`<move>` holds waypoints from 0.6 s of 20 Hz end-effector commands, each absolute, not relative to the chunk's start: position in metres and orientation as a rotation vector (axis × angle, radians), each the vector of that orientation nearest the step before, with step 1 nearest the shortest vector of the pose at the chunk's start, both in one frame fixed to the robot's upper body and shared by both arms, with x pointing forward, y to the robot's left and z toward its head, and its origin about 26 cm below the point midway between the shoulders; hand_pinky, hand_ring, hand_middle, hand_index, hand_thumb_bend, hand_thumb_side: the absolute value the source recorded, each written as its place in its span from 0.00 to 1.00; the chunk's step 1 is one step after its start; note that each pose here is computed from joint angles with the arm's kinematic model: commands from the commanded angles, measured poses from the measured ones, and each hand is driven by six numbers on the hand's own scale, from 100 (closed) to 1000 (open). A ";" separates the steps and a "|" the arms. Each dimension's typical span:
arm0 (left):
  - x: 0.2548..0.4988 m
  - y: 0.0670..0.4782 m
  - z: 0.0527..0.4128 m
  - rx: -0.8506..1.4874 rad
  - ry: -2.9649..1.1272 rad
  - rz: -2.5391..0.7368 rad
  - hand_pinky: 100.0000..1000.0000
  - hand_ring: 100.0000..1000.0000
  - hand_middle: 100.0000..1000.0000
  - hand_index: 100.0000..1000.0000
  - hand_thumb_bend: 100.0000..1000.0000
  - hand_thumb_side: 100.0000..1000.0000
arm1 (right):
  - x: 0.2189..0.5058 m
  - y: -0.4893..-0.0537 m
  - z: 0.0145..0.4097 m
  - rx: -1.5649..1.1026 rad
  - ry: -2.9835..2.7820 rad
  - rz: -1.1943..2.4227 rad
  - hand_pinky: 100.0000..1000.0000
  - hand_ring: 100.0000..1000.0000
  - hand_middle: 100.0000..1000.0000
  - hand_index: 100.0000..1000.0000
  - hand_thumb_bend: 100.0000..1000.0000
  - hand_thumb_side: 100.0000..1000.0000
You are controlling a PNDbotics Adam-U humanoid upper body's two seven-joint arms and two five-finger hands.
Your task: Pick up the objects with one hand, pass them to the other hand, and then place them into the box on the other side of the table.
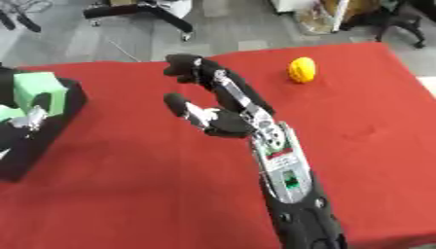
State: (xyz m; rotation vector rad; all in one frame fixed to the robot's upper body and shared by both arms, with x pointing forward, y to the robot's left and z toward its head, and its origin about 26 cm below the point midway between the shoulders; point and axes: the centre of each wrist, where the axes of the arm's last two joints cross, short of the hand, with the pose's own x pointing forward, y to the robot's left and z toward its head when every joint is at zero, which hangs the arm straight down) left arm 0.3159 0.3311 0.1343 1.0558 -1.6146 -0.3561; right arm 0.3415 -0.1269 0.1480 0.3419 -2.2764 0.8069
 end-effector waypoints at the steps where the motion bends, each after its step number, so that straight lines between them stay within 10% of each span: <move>1: 0.327 0.377 0.147 1.283 -1.412 -0.222 0.63 0.56 0.56 0.68 0.00 0.16 | 0.340 -0.129 0.157 0.326 -2.313 0.835 0.83 0.82 0.69 0.85 0.32 0.59; 6: 0.355 0.425 0.137 1.320 -1.134 -0.149 0.73 0.73 0.73 0.84 0.10 0.42 | 0.339 -0.129 0.154 0.329 -2.306 0.850 0.83 0.82 0.69 0.85 0.31 0.59; 7: 0.356 0.428 0.136 1.318 -1.121 -0.159 0.82 0.85 0.87 0.95 0.75 0.70 | 0.339 -0.129 0.154 0.329 -2.306 0.851 0.83 0.82 0.69 0.85 0.30 0.59; 9: 0.362 0.430 0.139 1.318 -1.106 -0.232 0.86 0.90 0.93 0.98 0.96 0.80 | 0.339 -0.130 0.153 0.327 -2.303 0.850 0.83 0.82 0.69 0.85 0.30 0.59; 12: 0.364 0.426 0.154 1.351 -1.149 -0.280 0.88 0.93 0.97 1.00 1.00 0.95 | 0.340 -0.131 0.152 0.322 -2.302 0.848 0.83 0.82 0.69 0.85 0.30 0.59</move>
